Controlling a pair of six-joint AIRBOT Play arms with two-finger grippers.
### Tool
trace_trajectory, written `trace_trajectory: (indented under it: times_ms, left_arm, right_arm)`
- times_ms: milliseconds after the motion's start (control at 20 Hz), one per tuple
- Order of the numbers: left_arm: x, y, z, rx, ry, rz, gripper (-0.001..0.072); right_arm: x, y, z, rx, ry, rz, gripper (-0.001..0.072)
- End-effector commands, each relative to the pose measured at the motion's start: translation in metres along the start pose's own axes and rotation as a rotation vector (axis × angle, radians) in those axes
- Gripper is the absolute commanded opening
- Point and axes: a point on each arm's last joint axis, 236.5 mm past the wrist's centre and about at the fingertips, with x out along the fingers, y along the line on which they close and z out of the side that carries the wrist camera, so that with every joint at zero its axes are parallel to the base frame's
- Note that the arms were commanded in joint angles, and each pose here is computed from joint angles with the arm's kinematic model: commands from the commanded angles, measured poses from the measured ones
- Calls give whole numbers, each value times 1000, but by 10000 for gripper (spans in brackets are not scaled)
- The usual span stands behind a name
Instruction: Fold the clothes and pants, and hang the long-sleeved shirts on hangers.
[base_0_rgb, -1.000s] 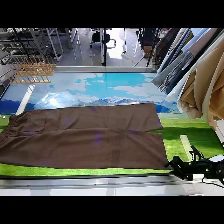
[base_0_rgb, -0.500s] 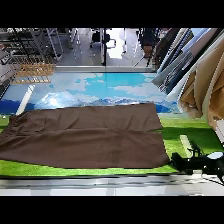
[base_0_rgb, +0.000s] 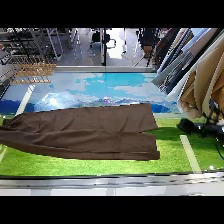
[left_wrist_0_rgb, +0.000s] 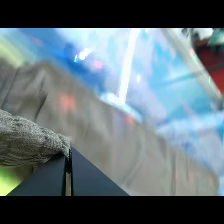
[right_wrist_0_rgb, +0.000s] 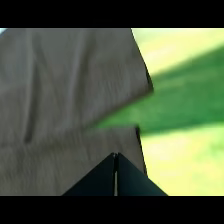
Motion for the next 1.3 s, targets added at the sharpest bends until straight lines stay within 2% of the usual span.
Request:
trace_trajectory:
  times_ms: [0,50,150,300,350,400,550,750,1050,1100,1150,1200,1250]
  left_arm:
    - [44,-19,30,-8,-82,6,6]
    - [55,-22,28,-5,-73,-1,6]
    - [67,-25,23,-5,-52,-14,7]
    - [65,-23,22,-10,-51,-15,7]
    - [63,-22,21,-12,-45,-17,7]
    - [61,-22,19,-15,-39,-21,7]
    - [60,-26,13,-16,-11,-39,7]
    - [60,-28,9,-15,3,-49,7]
    - [60,-28,9,-15,7,-50,7]
    - [60,-28,9,-15,6,-50,7]
    - [60,-28,9,-15,6,-50,7]
    - [59,-28,9,-16,5,-49,7]
    - [58,-26,9,-18,3,-47,8]
  right_arm:
    - [48,26,40,-38,9,34,14]
    - [65,23,29,-35,91,36,16]
    - [75,10,-13,-70,280,36,286]
    - [50,7,-86,-261,555,106,317]
    - [40,5,-109,-277,648,123,399]
    - [33,2,-129,-286,726,134,428]
    - [34,-13,-168,-310,824,150,449]
    - [51,-25,-191,-383,808,184,448]
    - [74,-7,-181,-444,695,282,426]
    - [75,-5,-185,-461,710,287,327]
    - [73,0,-191,-481,734,297,187]
    - [68,6,-200,-497,773,319,17]
    - [61,11,-207,-502,808,338,14]
